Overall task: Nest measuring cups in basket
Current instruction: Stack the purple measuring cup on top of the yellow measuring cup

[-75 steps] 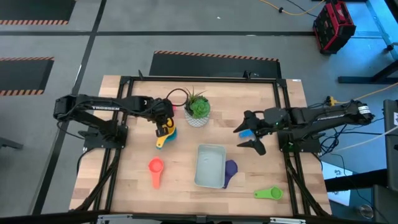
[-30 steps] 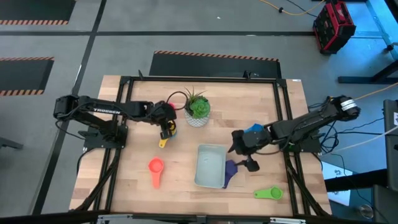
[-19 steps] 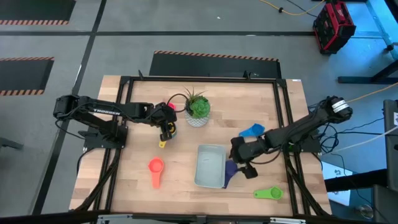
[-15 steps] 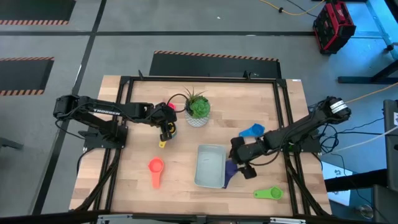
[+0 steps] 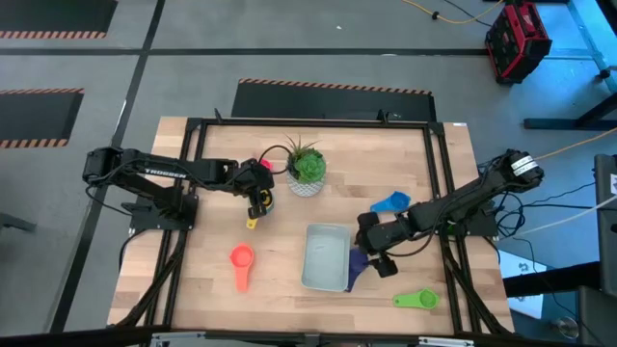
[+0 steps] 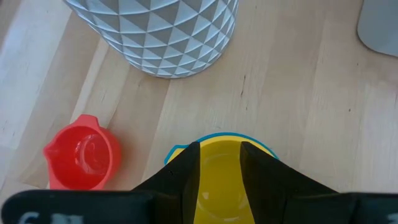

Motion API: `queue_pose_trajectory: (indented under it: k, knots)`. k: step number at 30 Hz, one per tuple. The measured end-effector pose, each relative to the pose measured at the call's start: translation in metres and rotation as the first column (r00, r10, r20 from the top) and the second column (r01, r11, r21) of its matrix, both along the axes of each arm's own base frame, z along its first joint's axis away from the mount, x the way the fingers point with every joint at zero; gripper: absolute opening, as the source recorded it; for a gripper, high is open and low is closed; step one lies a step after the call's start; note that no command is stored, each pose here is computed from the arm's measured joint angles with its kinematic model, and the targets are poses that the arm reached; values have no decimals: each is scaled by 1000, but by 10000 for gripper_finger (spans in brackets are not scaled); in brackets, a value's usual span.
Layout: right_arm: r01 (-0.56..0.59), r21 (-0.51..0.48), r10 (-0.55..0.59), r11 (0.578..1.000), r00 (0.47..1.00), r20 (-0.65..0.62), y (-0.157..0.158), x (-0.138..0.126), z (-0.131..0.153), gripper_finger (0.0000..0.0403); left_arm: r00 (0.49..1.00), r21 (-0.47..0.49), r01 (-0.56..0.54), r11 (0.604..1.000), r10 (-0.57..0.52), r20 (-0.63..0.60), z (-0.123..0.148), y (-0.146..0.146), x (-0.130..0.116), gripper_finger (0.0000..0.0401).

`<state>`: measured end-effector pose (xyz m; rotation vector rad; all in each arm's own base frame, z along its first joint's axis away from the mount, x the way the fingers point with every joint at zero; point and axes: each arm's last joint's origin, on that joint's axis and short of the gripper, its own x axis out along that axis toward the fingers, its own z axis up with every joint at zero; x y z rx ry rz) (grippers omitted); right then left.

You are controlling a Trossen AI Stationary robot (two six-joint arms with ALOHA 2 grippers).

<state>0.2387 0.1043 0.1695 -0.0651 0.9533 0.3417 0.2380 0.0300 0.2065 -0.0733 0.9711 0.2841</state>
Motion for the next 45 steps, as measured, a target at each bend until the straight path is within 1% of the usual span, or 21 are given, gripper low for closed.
queue_pose_trajectory:
  k: [2, 4, 6, 17, 19, 22, 24, 31, 41, 45]
  knots:
    - [-18, 56, 19, 998, 1000, -22, 2, -1, 0, 320, 1000, 0, 0, 1000, 0, 0, 0, 0, 0, 108]
    - [-6, 106, 10, 994, 999, -40, 3, -1, 1, 320, 1000, 0, 0, 1000, 0, 0, 0, 0, 0, 108]
    - [8, 120, -3, 993, 999, -47, 3, -1, 1, 320, 1000, 0, 0, 1000, 0, 0, 0, 0, 0, 108]
    - [-3, 118, 7, 993, 999, -31, 3, 0, 2, 320, 1000, 0, 0, 1000, 0, 0, 0, 0, 0, 108]
    - [-9, 97, 11, 995, 1000, -20, 3, 0, 2, 320, 1000, 0, 0, 1000, 0, 0, 0, 0, 0, 108]
    - [41, 37, -41, 998, 999, 5, 1, 1, 1, 320, 1000, 0, 0, 1000, 0, 0, 0, 0, 0, 108]
    - [55, 18, -55, 998, 998, 15, 0, 2, 1, 320, 1000, 0, 0, 1000, 0, 0, 0, 0, 0, 108]
    - [37, 33, -37, 999, 999, -3, 1, 0, 1, 320, 1000, 0, -1, 1000, 1, 0, 0, 0, 0, 108]
    - [40, 27, -40, 999, 999, 1, 1, 1, 1, 320, 1000, 0, -1, 1000, 1, 0, 0, 0, 0, 108]
    - [36, 18, -36, 999, 999, -19, 3, 2, -5, 320, 1000, 0, -1, 1000, 1, 0, 0, 0, 0, 108]
